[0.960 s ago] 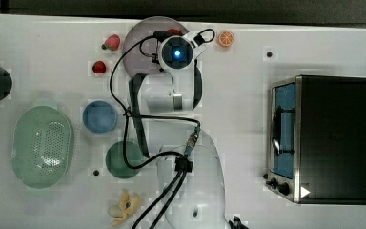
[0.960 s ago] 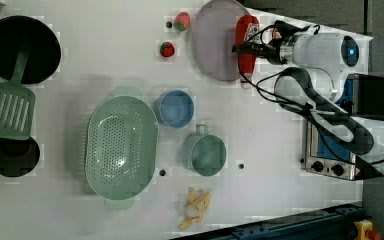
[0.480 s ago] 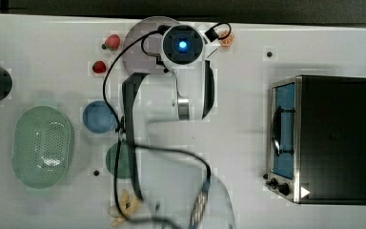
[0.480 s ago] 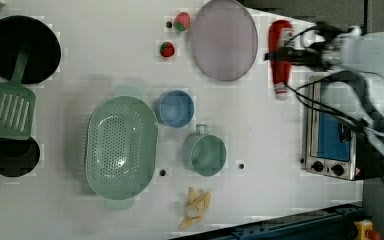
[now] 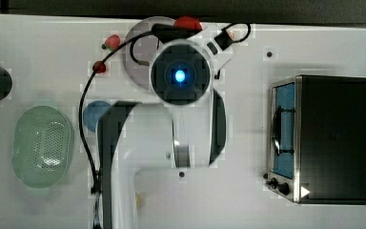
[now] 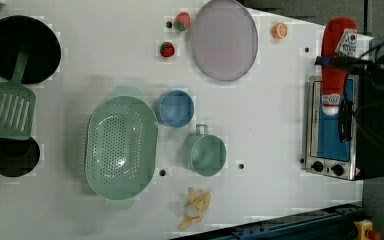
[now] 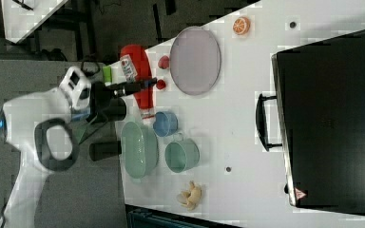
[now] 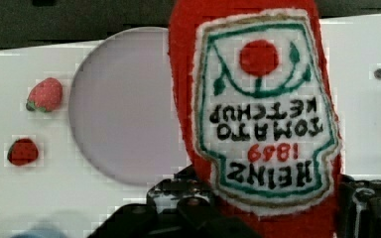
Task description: Pick ketchup from plate and place it on table.
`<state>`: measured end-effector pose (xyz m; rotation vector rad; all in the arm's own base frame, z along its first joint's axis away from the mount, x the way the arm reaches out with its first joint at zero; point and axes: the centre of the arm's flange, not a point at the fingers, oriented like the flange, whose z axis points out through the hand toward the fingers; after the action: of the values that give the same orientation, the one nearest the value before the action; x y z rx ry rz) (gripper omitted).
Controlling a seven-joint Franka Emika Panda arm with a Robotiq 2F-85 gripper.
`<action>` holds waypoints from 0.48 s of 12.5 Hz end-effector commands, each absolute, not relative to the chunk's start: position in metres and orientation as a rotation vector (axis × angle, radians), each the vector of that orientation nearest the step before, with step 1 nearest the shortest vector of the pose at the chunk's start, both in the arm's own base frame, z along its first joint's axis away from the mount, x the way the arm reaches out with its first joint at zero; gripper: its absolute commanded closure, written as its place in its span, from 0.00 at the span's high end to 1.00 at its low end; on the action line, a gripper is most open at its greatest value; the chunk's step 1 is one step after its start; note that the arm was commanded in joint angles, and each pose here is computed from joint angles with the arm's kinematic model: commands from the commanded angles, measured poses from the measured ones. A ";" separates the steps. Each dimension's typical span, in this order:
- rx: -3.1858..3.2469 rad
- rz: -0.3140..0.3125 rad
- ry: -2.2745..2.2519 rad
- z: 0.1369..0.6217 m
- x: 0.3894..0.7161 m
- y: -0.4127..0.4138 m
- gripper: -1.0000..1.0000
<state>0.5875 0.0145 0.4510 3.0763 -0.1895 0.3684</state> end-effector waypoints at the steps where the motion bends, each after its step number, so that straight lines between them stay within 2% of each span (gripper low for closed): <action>1: 3.077 0.048 -0.271 0.364 0.552 -0.010 0.61; 5: 3.064 -0.125 -0.555 0.314 0.522 -0.029 0.61; 6: 3.060 -0.145 -0.565 0.303 0.519 -0.031 0.61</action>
<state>0.5178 -0.0114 0.2984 3.0779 -0.3888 -0.1562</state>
